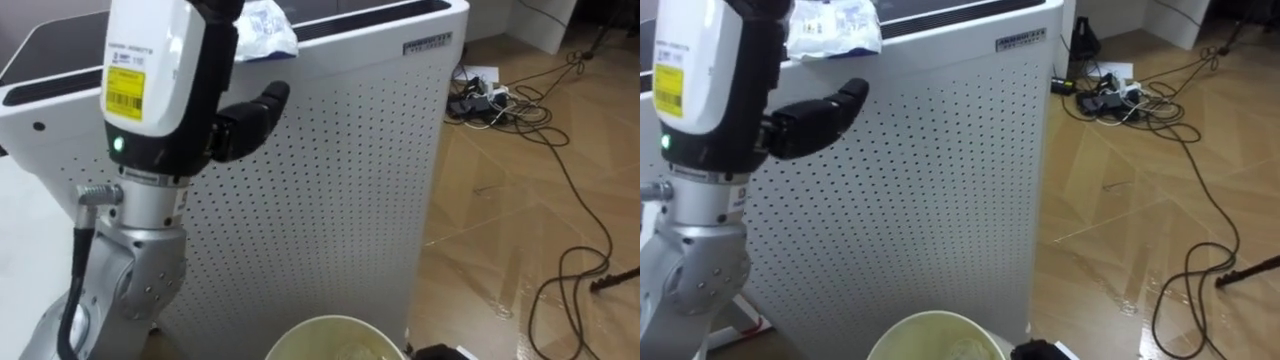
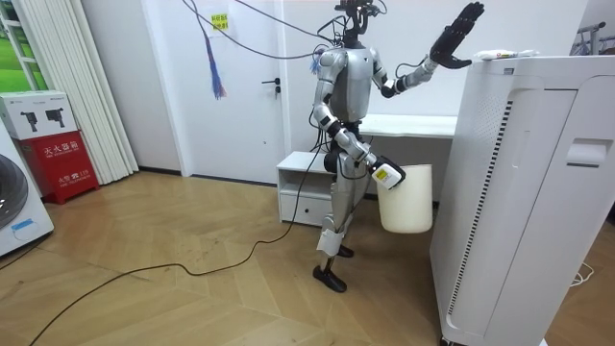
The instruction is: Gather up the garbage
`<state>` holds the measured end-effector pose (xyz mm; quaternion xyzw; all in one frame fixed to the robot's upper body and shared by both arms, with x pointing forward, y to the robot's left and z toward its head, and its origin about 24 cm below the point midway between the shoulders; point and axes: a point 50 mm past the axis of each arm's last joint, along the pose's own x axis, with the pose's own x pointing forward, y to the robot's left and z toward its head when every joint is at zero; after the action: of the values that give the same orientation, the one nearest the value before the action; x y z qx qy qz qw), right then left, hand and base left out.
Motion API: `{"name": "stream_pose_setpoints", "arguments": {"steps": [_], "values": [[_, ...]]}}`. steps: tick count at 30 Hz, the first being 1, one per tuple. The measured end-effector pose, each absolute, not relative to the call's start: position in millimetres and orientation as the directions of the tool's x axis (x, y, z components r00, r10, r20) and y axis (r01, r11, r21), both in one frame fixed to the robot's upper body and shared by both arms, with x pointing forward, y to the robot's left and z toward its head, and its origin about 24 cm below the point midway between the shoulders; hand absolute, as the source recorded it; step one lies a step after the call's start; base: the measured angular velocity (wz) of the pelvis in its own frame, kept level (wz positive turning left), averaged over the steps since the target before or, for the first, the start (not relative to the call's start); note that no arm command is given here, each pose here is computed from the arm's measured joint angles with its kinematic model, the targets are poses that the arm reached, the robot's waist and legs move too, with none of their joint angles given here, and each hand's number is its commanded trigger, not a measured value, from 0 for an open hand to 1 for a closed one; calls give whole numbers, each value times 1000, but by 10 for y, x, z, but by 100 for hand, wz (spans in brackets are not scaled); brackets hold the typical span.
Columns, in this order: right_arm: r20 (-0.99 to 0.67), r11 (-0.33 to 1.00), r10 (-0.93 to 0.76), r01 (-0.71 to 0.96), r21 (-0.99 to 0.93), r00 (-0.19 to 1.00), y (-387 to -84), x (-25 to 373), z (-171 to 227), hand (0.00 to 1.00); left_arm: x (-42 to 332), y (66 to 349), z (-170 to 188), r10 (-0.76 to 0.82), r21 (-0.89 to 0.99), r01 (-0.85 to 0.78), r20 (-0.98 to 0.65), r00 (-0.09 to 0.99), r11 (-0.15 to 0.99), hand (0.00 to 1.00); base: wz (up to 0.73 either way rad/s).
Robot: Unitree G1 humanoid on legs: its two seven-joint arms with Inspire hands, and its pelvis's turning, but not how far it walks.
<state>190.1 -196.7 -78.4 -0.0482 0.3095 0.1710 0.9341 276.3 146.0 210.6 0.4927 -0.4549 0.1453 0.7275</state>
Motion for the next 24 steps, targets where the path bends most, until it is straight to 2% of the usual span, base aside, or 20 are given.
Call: {"name": "stream_pose_setpoints", "arguments": {"steps": [8,24], "values": [[-603,941,262,-339,-15,754,-2032,1958,-752,100,2913,1545,2100,-189,646,-647,751,632,404,0,-1],[-597,941,262,-339,-18,758,-2019,2048,-712,100,2975,1577,2134,-177,704,-642,704,688,304,0,0]]}}
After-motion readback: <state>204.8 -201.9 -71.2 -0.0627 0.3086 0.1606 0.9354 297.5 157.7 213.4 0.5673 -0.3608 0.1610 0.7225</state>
